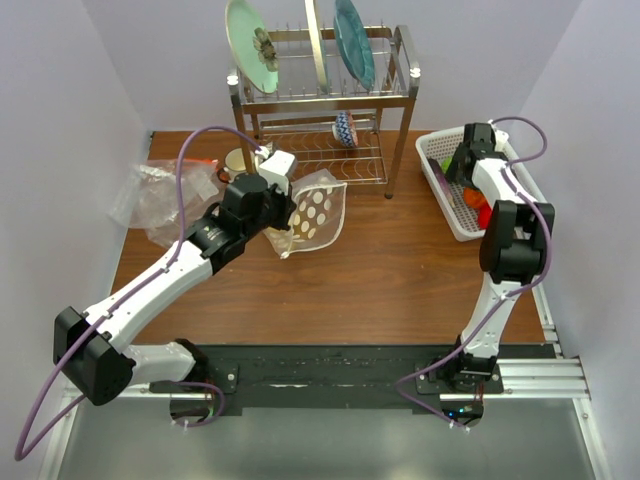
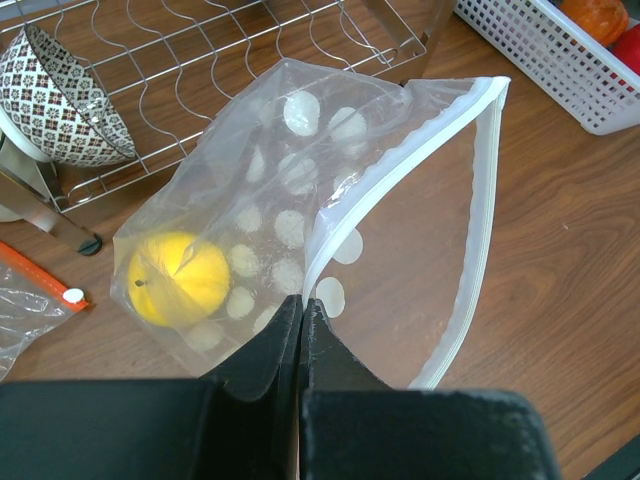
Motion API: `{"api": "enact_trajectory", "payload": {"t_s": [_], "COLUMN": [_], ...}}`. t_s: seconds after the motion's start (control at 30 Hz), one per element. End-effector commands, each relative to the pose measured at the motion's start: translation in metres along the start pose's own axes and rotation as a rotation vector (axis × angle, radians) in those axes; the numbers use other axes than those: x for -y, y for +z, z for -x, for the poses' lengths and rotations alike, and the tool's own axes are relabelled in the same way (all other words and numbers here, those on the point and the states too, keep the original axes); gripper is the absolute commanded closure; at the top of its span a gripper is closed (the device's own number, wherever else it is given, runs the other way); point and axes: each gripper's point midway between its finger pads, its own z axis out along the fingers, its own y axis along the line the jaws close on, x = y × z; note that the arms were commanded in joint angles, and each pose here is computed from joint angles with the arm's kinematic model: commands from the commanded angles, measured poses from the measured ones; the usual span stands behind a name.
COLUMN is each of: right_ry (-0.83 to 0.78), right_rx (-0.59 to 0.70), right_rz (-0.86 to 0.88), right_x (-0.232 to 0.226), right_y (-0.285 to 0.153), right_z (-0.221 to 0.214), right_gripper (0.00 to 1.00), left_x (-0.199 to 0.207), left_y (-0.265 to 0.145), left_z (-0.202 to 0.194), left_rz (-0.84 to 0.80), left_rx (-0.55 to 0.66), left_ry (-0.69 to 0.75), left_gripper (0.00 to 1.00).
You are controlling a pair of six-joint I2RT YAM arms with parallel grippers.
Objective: Place the food in the zip-top bag and seal the zipper
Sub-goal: Pick up the fake vegetable from the bin.
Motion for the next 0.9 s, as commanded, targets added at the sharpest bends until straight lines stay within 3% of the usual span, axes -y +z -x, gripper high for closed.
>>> {"api": "enact_trajectory", "payload": {"t_s": [0.0, 0.27, 0.43, 0.6, 0.73, 0.87], "right_ry": [0.003, 0.009, 0.003, 0.020, 0.038, 0.061], "right_rx": [0.005, -0.025, 0.025, 0.092, 0.117, 0.133], "right_rz": [-0.053, -0.075, -0.072, -0.054, -0.005, 0.148], "right_x": [0.010, 0.015, 0.022, 0.028, 0.030, 0.017], "right_y": [0.011, 0.025, 0.008, -0.019, -0.043, -0.081], "right_z": [0.006, -0.005, 0.011, 0.031, 0.040, 0.044], "right_gripper": [0.01, 0.09, 0.31, 0.44, 0.45, 0.48], "left_x": [-0.001, 0.001, 0.001, 0.000, 0.001, 0.000], "left_y": [-0.003, -0.002, -0.003, -0.003, -0.003, -0.004], "left_z": [0.013, 0.012, 0.013, 0.013, 0.013, 0.014], "left_rz": [-0.004, -0.011, -0.010, -0.008, -0.010, -0.009], "left_rx": [0.056, 0.053, 0.055, 0.055, 0.055, 0.057], "left_ry": [-0.003, -0.001, -0.001, -0.001, -0.002, 0.000], "left_gripper": [1.00, 1.00, 1.00, 1.00, 1.00, 1.00]}}
